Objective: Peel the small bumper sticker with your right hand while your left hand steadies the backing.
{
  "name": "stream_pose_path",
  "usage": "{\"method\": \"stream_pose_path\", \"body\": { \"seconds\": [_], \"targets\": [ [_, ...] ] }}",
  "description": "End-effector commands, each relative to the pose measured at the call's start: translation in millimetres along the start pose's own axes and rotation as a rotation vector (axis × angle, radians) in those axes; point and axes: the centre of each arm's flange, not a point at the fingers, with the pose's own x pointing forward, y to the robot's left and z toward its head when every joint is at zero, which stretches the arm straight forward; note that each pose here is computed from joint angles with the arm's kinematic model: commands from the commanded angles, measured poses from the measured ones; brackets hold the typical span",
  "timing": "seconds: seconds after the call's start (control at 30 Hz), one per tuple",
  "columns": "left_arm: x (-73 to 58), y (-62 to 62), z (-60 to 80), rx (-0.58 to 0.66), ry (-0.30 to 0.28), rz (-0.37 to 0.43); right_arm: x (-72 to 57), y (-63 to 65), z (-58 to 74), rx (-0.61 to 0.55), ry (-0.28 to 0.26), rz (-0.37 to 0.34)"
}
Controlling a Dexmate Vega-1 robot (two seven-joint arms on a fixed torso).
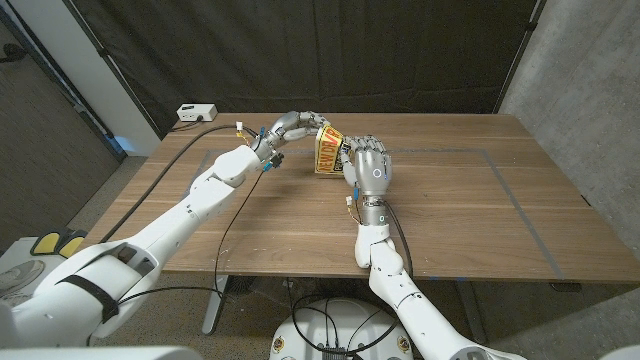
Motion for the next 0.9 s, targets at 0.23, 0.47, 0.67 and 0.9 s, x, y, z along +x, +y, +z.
{"method": "stream_pose_path", "body": {
  "seconds": [0.23, 0.47, 0.67, 0.9],
  "targets": [
    [7.2, -1.1, 3.0, 0.02, -0.011, -0.05, 6.7, 9.6, -2.2, 0.0, -0.007, 0.013],
    [10.8, -1.8, 2.1, -0.006, -0.031, -0.021, 7.1, 9.7, -2.4, 0.002, 0.005, 0.012],
    [9.4, 0.5, 0.7, -0.001, -0.041, 0.056, 7.2, 9.2, -2.8, 0.0, 0.014, 0.011],
    [5.4, 0.6, 11.6, 0.187, -0.021, 0.175, 12.0, 8.7, -5.3, 0.012, 0.06, 0.043]
  ]
}}
